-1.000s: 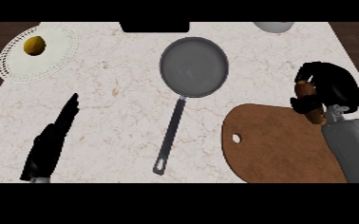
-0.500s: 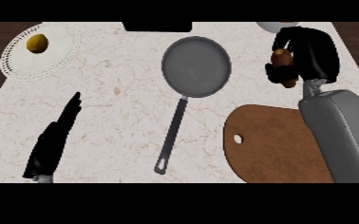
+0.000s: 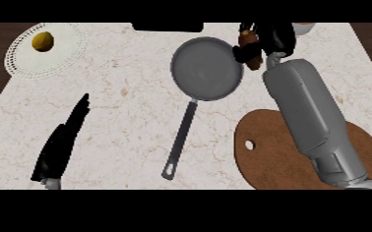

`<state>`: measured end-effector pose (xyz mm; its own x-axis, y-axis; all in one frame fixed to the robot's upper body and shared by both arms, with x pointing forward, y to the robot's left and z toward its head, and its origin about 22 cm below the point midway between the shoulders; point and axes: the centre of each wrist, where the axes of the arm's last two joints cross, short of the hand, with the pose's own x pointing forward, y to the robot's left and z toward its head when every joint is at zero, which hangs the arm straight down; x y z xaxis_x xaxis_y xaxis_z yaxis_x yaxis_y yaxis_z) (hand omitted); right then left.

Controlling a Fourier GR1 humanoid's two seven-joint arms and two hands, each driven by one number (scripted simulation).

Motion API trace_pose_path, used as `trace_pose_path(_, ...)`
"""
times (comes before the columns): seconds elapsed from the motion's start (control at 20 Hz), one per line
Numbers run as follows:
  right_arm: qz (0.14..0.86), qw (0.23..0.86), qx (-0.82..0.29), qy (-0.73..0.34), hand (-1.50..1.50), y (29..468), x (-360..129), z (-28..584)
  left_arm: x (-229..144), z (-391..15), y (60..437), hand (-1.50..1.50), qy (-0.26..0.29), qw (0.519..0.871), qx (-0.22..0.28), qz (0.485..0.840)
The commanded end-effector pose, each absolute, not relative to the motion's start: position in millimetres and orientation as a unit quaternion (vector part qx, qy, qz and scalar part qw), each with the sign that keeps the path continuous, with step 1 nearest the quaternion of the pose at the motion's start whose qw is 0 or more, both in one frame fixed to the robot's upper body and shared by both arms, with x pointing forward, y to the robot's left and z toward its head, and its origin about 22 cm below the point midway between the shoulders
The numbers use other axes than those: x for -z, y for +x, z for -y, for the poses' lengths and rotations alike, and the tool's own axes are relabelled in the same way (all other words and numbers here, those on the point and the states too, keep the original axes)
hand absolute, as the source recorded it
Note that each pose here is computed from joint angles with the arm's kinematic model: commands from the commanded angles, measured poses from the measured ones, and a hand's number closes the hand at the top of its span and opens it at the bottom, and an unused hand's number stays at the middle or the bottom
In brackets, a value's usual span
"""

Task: Pick the sweet potato from the cutting board and place it in the pan

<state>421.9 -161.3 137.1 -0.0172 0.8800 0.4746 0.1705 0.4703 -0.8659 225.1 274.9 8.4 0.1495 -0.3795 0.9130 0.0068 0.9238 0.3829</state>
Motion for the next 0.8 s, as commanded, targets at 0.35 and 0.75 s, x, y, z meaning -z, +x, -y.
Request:
trace_pose_path(0.35,0.603,0.609,-0.359,-0.371,1.5,445.6,-82.5,112.9,-15.0,-271.2,248.5,0.0,0.137,0.729,0.139,0.656)
trace_pose_path(0.75,0.542,0.746,-0.296,-0.251,-1.5,438.3,-50.5,108.8,-21.2,-264.4,246.7,0.0,0.125,0.728,0.154,0.656)
